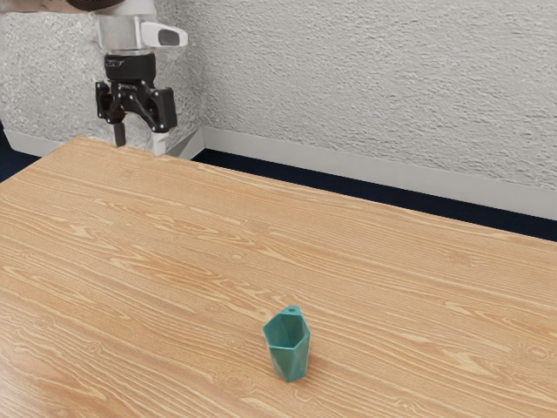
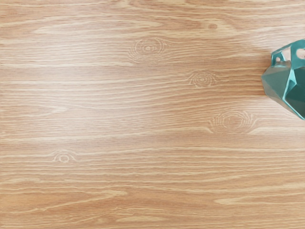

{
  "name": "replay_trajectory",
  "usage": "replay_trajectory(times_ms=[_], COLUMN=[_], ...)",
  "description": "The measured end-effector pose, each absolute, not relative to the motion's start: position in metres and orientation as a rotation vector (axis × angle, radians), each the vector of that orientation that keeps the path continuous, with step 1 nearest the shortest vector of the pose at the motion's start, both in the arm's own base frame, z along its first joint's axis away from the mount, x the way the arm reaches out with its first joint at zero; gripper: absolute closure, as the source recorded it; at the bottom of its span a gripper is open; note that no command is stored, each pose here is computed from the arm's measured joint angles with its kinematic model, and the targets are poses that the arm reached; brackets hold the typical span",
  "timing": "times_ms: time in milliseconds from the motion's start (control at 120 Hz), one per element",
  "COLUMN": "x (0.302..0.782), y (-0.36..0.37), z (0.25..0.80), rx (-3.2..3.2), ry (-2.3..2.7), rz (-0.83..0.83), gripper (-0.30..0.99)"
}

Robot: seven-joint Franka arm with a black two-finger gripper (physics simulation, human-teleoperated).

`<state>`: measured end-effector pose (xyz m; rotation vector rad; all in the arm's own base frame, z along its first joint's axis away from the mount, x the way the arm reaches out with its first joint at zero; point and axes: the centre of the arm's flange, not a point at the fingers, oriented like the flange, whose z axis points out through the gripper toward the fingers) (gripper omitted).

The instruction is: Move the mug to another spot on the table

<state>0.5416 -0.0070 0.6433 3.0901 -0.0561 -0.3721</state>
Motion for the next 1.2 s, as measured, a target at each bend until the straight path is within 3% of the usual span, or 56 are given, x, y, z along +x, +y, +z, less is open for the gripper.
replay_trajectory(times_ms=[167,400,633,1200], x=[0.539,0.525,0.535,0.545], y=[-0.011,-0.072,-0.123,-0.201], z=[0.645,0.558,0.45,0.353], rx=[3.12,3.122,3.052,2.931], ry=[-0.065,-0.159,-0.016,0.537], rz=[-0.147,-0.073,-0.159,-0.121], gripper=[0.02,0.02,0.02,0.02])
